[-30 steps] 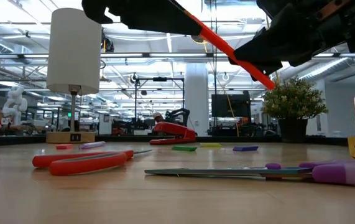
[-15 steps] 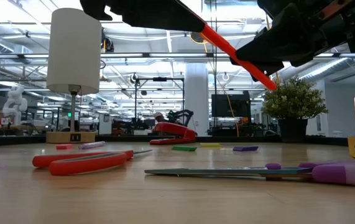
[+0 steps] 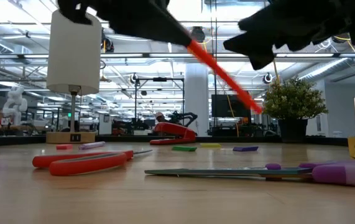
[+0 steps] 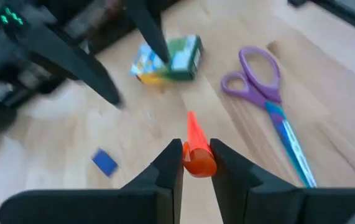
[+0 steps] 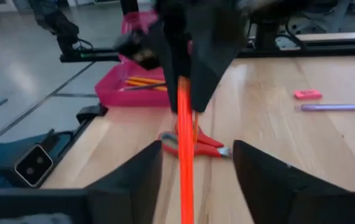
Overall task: Pack school essentials
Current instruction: Put the orange pen into the red supply box
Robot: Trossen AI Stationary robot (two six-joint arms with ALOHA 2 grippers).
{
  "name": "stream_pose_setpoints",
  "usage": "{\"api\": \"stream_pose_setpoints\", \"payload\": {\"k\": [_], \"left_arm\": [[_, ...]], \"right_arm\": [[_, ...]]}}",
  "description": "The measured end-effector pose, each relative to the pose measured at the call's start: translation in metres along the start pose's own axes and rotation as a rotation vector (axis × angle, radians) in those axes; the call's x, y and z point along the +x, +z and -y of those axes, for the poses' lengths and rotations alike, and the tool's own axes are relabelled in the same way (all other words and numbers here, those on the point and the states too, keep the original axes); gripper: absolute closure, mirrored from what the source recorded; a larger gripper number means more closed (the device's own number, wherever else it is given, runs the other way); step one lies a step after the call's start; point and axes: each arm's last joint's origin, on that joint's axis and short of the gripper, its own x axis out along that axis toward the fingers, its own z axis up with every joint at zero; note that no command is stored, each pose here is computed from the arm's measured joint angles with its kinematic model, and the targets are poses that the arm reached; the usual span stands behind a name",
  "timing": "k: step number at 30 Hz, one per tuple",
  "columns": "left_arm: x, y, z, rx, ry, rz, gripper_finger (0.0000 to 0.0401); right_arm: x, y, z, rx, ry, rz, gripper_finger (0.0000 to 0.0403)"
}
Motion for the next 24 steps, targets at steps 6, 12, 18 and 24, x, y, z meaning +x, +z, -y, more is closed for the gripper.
{"api": "stream_pose_setpoints", "payload": {"k": [6, 12, 18, 24], "left_arm": [[-0.030, 0.008, 0.020, -0.074, -0.014, -0.052, 0.0334], [-0.091, 0.014, 0.046, -0.166, -0.006, -0.119, 0.0333], [-0.143, 0.011, 0.069, -0.323, -0.056, -0.158, 0.0332], [-0.174, 0.009, 0.088, -0.419, -0.116, -0.243, 0.0332]], "right_arm": [[-0.015, 0.004, 0.000, 0.001, -0.013, -0.043, 0.0162], [-0.027, -0.009, 0.001, -0.008, -0.094, -0.093, 0.0163], [-0.032, -0.019, 0.004, -0.015, -0.115, -0.123, 0.0167], [-0.032, -0.019, 0.006, -0.034, -0.123, -0.120, 0.0167]]}}
